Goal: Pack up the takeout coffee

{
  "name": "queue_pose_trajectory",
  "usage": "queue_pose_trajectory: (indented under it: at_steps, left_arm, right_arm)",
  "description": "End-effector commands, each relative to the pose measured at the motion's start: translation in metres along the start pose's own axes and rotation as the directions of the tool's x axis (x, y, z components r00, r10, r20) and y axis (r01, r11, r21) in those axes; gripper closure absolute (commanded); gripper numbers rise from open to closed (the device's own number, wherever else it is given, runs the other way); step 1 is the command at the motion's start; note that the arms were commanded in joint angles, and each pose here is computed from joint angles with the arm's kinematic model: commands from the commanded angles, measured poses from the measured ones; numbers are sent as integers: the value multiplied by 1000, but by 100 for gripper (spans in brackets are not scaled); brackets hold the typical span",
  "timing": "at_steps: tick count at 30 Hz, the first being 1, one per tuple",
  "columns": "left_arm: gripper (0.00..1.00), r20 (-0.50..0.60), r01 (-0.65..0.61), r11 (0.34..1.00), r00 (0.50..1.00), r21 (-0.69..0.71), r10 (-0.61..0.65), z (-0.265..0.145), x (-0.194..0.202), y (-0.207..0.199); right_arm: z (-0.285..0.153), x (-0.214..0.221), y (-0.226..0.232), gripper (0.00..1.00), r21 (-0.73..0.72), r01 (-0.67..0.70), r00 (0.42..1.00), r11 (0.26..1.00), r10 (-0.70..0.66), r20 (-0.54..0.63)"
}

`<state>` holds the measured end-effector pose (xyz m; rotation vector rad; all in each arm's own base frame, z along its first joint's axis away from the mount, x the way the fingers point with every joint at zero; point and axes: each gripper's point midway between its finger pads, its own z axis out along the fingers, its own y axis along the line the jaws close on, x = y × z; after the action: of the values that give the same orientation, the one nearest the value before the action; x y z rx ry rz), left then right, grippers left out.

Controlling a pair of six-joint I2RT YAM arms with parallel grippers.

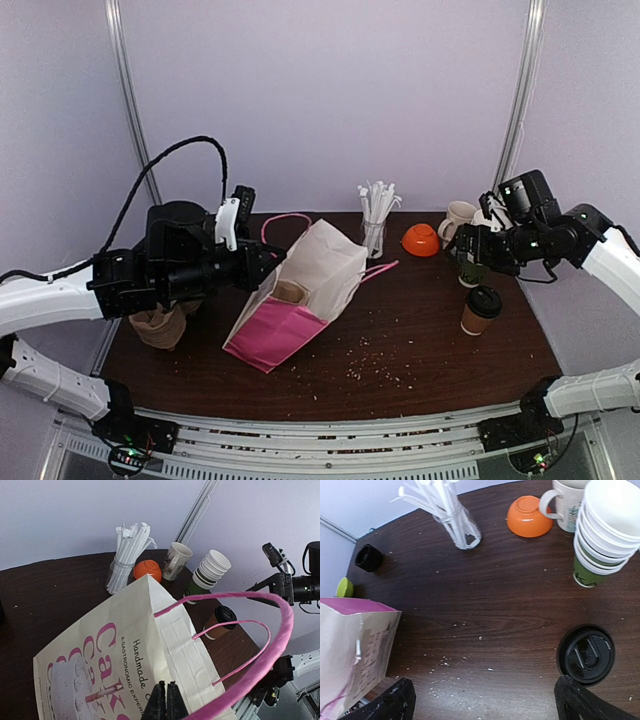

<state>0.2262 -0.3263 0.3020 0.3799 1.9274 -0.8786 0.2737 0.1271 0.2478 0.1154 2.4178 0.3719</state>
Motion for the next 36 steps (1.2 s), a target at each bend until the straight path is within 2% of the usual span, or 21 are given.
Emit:
queue_pose_trajectory:
  at_steps: [1, 9, 18, 21, 28, 36]
  left_arm:
    - [100, 23, 25, 996, 999, 84, -27, -7, -22, -21]
    - [100, -8, 24, 995, 1000, 98, -24, -11, -40, -36]
    - [99, -143, 26, 996, 990, 83, -13, 16, 5, -28]
    - [89, -168, 19, 997, 986, 75, -6, 21, 10, -28]
    - [57, -184, -34, 998, 982, 45, 41, 23, 2, -27]
    - [39, -242, -131, 991, 962, -2, 126, 21, -4, -24]
  right_arm:
    - [-19, -16, 42, 0, -219, -1, 1000, 976, 8, 28]
    - [-42, -42, 70, 0, -315, 58, 997, 947, -38, 71]
    - [-34, -32, 89, 0, -410, 121, 993, 904, -115, 41]
    - [-29, -25, 91, 0, -414, 134, 990, 900, -138, 19]
    - [-25, -22, 88, 0, -395, 154, 987, 906, -162, 13]
    - [-20, -16, 75, 0, -329, 184, 980, 926, -198, -11]
